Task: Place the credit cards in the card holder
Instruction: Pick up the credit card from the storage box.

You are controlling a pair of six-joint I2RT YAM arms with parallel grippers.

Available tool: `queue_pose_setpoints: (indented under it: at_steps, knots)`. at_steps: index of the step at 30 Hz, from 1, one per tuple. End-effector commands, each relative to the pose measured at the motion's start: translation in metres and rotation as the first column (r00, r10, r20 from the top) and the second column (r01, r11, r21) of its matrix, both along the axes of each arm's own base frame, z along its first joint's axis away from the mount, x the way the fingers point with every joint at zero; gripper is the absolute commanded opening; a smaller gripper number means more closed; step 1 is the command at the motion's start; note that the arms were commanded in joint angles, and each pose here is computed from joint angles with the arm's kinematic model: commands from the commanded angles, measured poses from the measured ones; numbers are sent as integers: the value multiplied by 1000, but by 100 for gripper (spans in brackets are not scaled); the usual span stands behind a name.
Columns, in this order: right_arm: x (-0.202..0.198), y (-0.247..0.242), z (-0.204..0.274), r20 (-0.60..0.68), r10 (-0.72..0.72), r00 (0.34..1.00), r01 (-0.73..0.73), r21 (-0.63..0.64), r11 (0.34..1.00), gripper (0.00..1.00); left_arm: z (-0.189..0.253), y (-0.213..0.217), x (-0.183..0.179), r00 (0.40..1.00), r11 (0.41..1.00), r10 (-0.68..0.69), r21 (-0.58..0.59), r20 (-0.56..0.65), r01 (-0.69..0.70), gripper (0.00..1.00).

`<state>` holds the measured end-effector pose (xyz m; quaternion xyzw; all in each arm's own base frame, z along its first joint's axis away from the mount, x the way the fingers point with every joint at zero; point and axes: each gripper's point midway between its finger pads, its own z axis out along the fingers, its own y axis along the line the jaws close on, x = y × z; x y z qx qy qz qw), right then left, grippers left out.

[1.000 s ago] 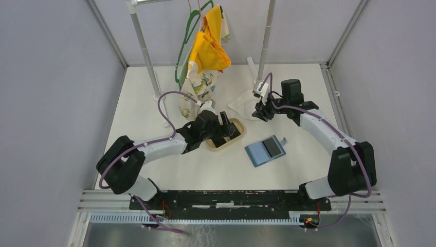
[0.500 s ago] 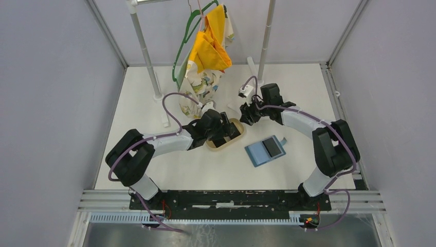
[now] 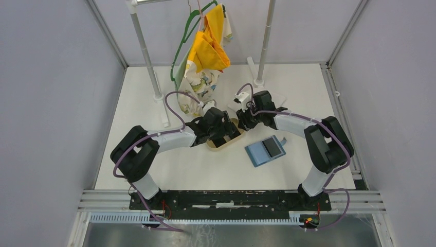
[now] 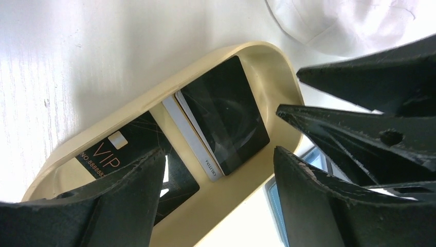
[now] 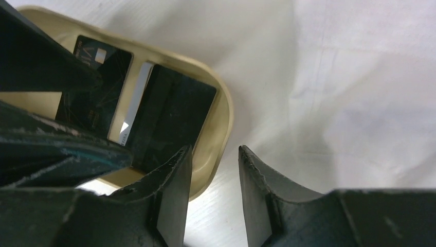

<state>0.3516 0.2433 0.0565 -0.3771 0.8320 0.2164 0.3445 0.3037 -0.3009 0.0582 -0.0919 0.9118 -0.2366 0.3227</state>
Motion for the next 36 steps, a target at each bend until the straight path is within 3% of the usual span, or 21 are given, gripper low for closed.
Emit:
queue_pose_setpoints:
  at_steps: [1,14,19,25,30,36]
  knots:
    - [-8,2,3,-20,-34,999,35,51,998,41,3,-6,12,999,997,50,-65,-20,-51,83]
    - [-48,18,7,-157,-63,986,102,254,962,37,-8,-2,13,997,995,68,-69,-46,-71,83]
    - [-53,24,13,-148,-68,987,109,292,950,38,-13,3,10,994,995,86,-53,-64,-89,83]
    - [-54,24,7,-160,-86,983,129,283,950,38,-27,7,1,986,991,120,-50,-112,-127,83]
    - [-54,25,2,-164,-102,981,144,265,953,38,-40,15,-8,974,986,168,27,-149,-166,84]
    - [-55,27,-1,-168,-98,981,139,259,956,39,-42,6,-12,977,990,143,38,-156,-139,83]
